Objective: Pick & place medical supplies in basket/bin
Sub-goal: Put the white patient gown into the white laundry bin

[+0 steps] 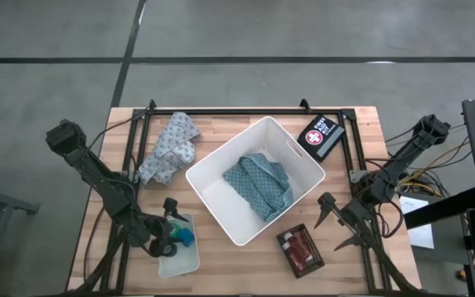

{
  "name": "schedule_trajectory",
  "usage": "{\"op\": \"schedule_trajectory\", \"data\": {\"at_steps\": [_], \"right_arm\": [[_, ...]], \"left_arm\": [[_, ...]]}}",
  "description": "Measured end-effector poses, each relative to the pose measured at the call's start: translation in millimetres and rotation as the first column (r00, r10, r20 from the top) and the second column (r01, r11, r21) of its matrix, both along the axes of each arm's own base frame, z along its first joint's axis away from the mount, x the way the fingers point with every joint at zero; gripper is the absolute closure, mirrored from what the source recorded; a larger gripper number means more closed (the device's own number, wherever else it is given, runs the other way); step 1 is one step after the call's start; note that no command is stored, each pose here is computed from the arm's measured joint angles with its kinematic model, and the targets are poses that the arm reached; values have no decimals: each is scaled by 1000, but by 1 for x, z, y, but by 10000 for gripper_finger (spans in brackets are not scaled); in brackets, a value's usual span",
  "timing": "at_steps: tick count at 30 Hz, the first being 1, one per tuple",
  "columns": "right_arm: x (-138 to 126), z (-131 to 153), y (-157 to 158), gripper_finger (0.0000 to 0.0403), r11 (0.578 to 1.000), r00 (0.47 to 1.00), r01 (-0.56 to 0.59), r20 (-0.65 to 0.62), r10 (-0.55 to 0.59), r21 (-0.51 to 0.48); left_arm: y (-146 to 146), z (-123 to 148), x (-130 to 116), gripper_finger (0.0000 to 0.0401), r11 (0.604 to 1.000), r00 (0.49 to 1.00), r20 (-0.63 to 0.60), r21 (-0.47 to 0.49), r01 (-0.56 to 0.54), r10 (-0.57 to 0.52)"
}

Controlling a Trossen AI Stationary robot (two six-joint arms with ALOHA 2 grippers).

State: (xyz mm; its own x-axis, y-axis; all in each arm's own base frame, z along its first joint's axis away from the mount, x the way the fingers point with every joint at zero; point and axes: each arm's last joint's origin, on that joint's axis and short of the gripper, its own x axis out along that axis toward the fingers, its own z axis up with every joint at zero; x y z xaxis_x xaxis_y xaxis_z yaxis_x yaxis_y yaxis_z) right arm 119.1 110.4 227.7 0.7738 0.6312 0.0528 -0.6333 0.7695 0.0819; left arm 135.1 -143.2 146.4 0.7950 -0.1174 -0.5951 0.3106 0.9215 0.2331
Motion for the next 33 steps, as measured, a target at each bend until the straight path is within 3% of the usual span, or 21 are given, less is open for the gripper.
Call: {"op": "schedule_trajectory", "data": {"at_steps": [9, 12, 17, 19, 22, 28, 30, 33], "right_arm": [[0, 0, 0, 35, 1000, 1000, 0, 0, 0, 0], [0, 0, 0, 35, 1000, 1000, 0, 0, 0, 0], [0, 0, 0, 35, 1000, 1000, 0, -1, 0, -1], [0, 0, 0, 35, 1000, 1000, 0, -2, 0, -2], [0, 0, 0, 35, 1000, 1000, 0, -2, 0, -2], [0, 0, 0, 35, 1000, 1000, 0, -2, 0, -3], [0, 0, 0, 35, 1000, 1000, 0, -2, 0, -3], [0, 0, 0, 35, 1000, 1000, 0, -2, 0, -3]], "left_arm": [[-1, 11, 4, 79, 999, 999, 23, -46, -26, 28], [-5, 35, 8, 79, 991, 996, 72, -128, -34, 44], [-5, 89, 7, 79, 996, 991, 108, -12, 87, -85], [1, 113, 2, 79, 996, 994, 66, 34, 87, -90], [15, 149, -6, 79, 999, 998, 47, 32, 26, -28], [53, 218, -34, 79, 992, 992, 84, -86, -88, 96], [65, 239, -45, 79, 975, 984, 108, -190, -118, 140], [82, 259, -59, 79, 918, 968, 132, -367, -152, 213]]}}
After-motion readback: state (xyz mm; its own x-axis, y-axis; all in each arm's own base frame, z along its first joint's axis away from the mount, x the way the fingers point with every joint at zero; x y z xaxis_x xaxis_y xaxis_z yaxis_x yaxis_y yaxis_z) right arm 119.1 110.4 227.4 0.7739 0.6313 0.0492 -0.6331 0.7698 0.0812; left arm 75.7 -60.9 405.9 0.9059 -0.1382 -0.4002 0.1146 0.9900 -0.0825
